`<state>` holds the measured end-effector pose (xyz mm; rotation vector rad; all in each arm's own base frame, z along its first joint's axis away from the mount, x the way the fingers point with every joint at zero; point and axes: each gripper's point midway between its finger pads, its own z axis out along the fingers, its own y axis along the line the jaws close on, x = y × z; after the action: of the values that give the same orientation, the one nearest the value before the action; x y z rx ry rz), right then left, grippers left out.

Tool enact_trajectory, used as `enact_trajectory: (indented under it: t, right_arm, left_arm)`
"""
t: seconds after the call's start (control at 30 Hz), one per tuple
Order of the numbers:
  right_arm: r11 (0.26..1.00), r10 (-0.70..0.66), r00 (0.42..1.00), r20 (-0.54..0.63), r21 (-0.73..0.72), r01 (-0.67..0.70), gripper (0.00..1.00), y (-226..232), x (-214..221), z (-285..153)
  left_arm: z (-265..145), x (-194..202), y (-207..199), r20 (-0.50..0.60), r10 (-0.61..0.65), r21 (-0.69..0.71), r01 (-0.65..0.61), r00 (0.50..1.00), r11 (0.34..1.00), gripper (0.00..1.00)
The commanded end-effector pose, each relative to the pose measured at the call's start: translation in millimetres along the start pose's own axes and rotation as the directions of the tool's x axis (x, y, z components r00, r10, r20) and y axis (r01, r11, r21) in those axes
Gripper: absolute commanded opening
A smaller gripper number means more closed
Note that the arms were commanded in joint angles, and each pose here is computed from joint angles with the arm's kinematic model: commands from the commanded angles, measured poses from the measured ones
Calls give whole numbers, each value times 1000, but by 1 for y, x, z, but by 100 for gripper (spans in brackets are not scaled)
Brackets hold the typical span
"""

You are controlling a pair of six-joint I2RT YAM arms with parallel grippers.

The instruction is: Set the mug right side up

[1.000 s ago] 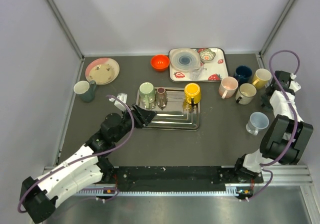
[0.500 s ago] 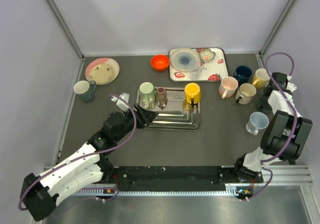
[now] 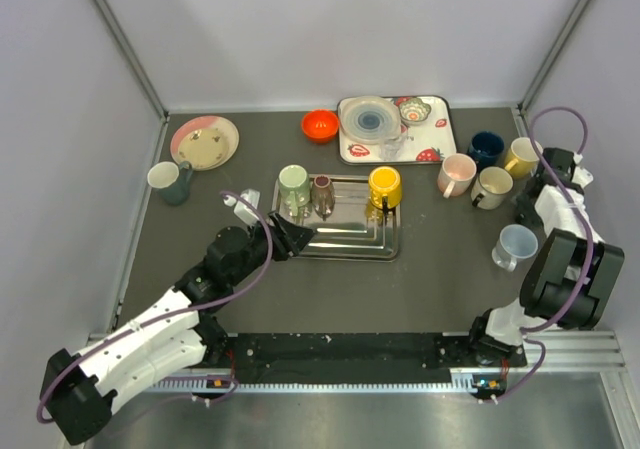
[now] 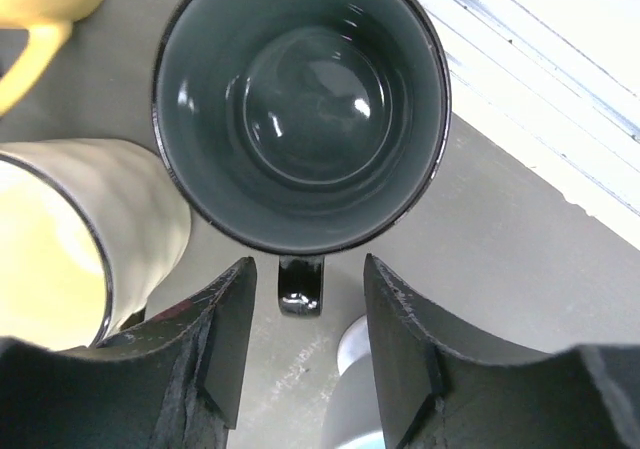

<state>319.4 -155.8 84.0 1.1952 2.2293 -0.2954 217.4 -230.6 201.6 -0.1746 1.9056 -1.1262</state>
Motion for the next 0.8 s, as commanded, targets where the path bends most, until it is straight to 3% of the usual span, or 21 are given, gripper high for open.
enact_trajectory:
  t: [0.0,0.17,0.27,0.33,0.47,0.6,0.77]
  right_arm:
    - [997,40,997,71,-64,-36,52,11,-19,-31]
    - [983,130,982,138,-148,-109,62,18,-45,-84]
    - [966,179,968,174,-216,-140,65,20,-58,-120]
    - [958,174,963,205,-262,-117,66,29,-61,-144]
    - [910,189,946,264,-409,-67,67,53,-59,-197]
    - [852,100,947,305,-517,76,67,85,-34,-234]
    - [700,-123,946,300,-649,297,67,128,42,-262]
  left_arm:
    - [-5,-5,-5,27,7,31,-8,1000,999,61]
    - [-7,-14,1,61,46,-16,-45,997,999,65]
    - [-7,-21,7,73,76,-74,-70,994,995,75]
    - [-6,-31,5,96,97,-94,-88,991,992,81]
    - [6,-23,11,29,106,-146,-100,994,984,91]
    - [24,-15,-10,-56,137,-100,-142,989,985,95]
    - [61,6,-22,-121,222,-136,-237,968,962,96]
